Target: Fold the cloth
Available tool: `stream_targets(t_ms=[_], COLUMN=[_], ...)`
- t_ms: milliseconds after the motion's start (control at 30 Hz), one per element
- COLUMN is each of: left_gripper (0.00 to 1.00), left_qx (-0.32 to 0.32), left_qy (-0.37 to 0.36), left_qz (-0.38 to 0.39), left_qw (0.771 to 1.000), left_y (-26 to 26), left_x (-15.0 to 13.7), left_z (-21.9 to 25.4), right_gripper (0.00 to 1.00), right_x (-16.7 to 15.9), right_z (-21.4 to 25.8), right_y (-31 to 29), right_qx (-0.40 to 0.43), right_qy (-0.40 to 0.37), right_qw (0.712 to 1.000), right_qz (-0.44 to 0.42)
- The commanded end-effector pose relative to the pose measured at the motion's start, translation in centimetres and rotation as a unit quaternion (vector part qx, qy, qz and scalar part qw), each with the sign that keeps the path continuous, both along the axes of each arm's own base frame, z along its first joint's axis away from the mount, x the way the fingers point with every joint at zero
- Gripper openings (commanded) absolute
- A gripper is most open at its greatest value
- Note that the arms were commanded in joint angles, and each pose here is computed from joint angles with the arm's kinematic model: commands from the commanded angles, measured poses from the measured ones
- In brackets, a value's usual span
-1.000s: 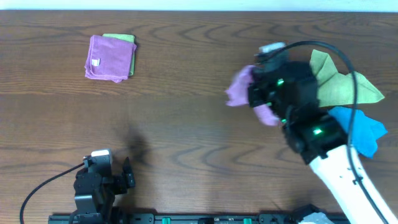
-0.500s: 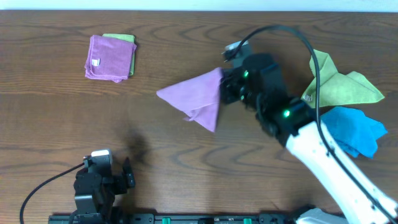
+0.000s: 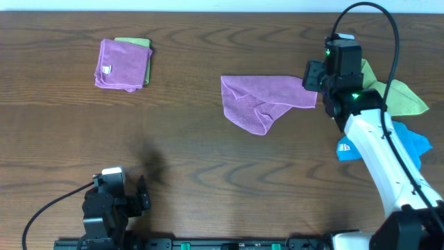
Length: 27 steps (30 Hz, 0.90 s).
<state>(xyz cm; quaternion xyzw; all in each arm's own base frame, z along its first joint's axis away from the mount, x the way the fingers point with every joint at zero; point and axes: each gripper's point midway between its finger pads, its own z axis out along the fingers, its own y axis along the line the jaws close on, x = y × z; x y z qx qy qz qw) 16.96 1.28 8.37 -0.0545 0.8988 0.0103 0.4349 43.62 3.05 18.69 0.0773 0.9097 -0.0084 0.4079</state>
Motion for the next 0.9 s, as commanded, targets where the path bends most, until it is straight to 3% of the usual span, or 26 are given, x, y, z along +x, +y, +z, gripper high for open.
stream_targets(t_ms=[0,133,267,600,767,867], left_gripper=[0.95,0.95,0.95,0.95,0.95,0.95], left_qx=[0.005,0.005,0.005,0.005,0.005,0.005], left_qy=[0.018,0.018,0.018,0.018,0.018,0.018], left_qz=[-0.004,-0.004,-0.005,-0.004,-0.004,-0.004], left_qw=[1.0,1.0,1.0,1.0,1.0,1.0], left_y=[0.0,0.0,0.0,0.0,0.0,0.0], left_x=[-0.3,-0.3,-0.3,-0.3,-0.3,-0.3], left_z=[-1.2,-1.2,-1.2,-1.2,-1.2,-1.2], right_gripper=[0.62,0.6,0.58,0.45,0.46,0.52], right_x=[-0.3,-2.1,-2.8,-6.0,-6.5,-6.4], right_z=[1.5,-0.5,-3.8,-11.4,-12.7,-13.2], right_y=[3.1,8.2,10.0,10.5,10.9,11.4], right_qx=[0.05,0.084,0.103,0.207,0.236,0.223], right_qy=[-0.009,0.036,0.089,0.259,0.286,0.283], right_qw=[0.996,0.974,0.963,0.937,0.925,0.925], right_qz=[0.067,0.206,0.233,0.109,0.078,0.124])
